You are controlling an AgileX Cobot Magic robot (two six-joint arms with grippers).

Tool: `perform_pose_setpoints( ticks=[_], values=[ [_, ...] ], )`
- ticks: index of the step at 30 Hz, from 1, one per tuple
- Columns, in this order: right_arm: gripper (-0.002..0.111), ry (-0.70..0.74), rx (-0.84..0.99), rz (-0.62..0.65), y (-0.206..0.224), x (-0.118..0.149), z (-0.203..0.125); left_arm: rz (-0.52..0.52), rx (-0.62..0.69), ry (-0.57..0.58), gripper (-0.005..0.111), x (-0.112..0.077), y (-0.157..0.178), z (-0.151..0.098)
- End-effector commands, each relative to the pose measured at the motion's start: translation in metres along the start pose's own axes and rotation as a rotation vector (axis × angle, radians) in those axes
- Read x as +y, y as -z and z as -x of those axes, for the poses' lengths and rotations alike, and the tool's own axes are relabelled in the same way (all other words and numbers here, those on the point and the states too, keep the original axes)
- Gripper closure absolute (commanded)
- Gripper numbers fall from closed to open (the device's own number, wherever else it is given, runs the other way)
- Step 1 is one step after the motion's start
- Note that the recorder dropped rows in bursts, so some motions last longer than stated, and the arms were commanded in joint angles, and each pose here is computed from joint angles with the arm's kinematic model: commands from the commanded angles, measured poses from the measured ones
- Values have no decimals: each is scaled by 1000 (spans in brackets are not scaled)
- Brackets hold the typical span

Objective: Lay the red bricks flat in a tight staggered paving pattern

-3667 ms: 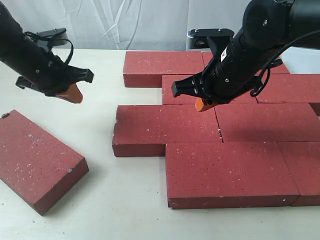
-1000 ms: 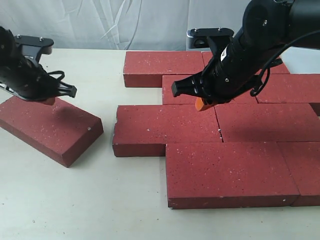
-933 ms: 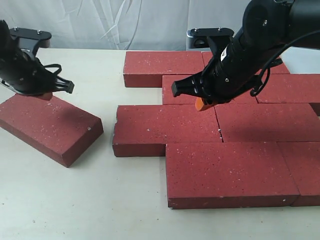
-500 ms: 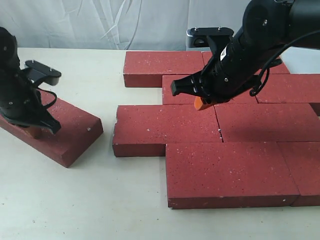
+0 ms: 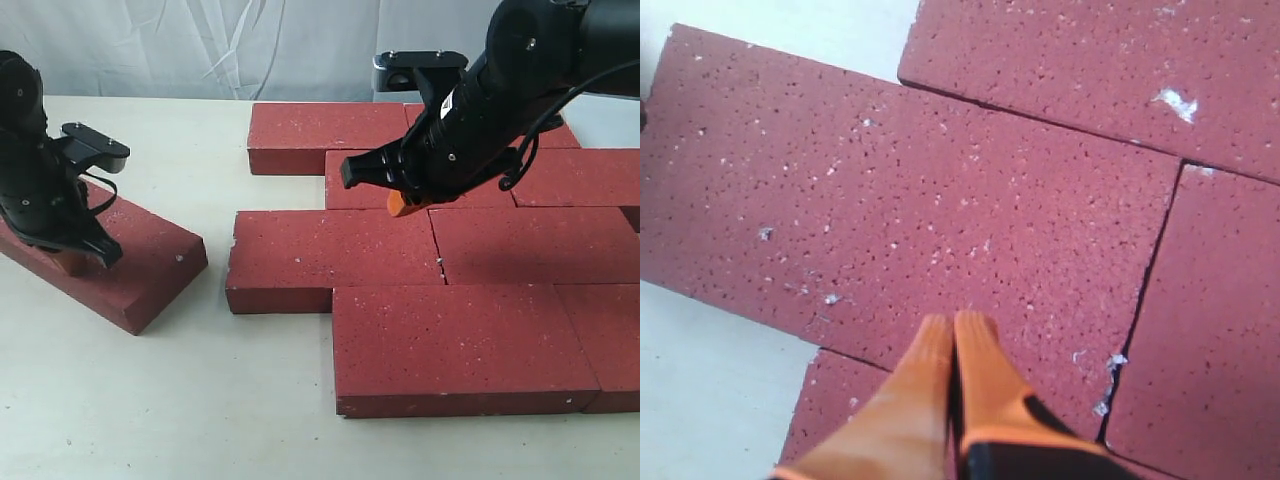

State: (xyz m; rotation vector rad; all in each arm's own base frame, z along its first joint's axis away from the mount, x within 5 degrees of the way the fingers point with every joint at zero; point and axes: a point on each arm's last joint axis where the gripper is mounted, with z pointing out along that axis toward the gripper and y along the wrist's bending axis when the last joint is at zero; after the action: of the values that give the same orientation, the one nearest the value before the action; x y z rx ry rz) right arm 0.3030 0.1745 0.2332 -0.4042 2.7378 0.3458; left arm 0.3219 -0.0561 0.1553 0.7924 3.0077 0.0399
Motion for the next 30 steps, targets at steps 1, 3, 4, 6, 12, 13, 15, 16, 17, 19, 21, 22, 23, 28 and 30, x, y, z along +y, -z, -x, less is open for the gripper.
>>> perform_pose_setpoints(
  ticks=[1,3,4,6,12,13,15,16,17,19,21,22,23,28,30],
  values=[
    [109,1,-22,0,4,-2,1,-16,-148,134,107,2,-27,22],
    [109,1,-22,0,4,-2,1,-18,-170,151,107,3,-24,26],
    [109,1,-22,0,4,-2,1,-16,-181,154,107,3,-22,28],
    [109,1,-22,0,4,-2,1,-20,-212,169,107,3,-21,31],
    [109,1,-24,0,4,-2,1,-38,-326,239,107,4,-19,41],
    [109,1,-24,0,4,-2,1,-37,-343,247,107,4,-18,43],
    [109,1,-24,0,4,-2,1,-42,-367,266,107,4,-17,45],
    [109,1,-24,0,4,-2,1,-46,-373,274,107,4,-17,46],
    [109,1,-26,0,4,-2,2,-47,-377,278,107,4,-17,46],
    [109,1,-26,0,4,-2,2,-52,-380,286,107,4,-17,46],
    [109,1,-26,0,4,-2,2,-58,-382,291,107,4,-15,47],
    [109,1,-26,0,4,-2,2,-64,-383,296,107,4,-12,48],
    [109,1,-26,0,4,-2,2,-68,-394,300,107,4,-8,49],
    [109,1,-28,0,4,-1,2,-94,-467,321,107,2,28,51],
    [109,0,-29,1,4,-1,2,-100,-507,329,107,1,44,50]
  ],
)
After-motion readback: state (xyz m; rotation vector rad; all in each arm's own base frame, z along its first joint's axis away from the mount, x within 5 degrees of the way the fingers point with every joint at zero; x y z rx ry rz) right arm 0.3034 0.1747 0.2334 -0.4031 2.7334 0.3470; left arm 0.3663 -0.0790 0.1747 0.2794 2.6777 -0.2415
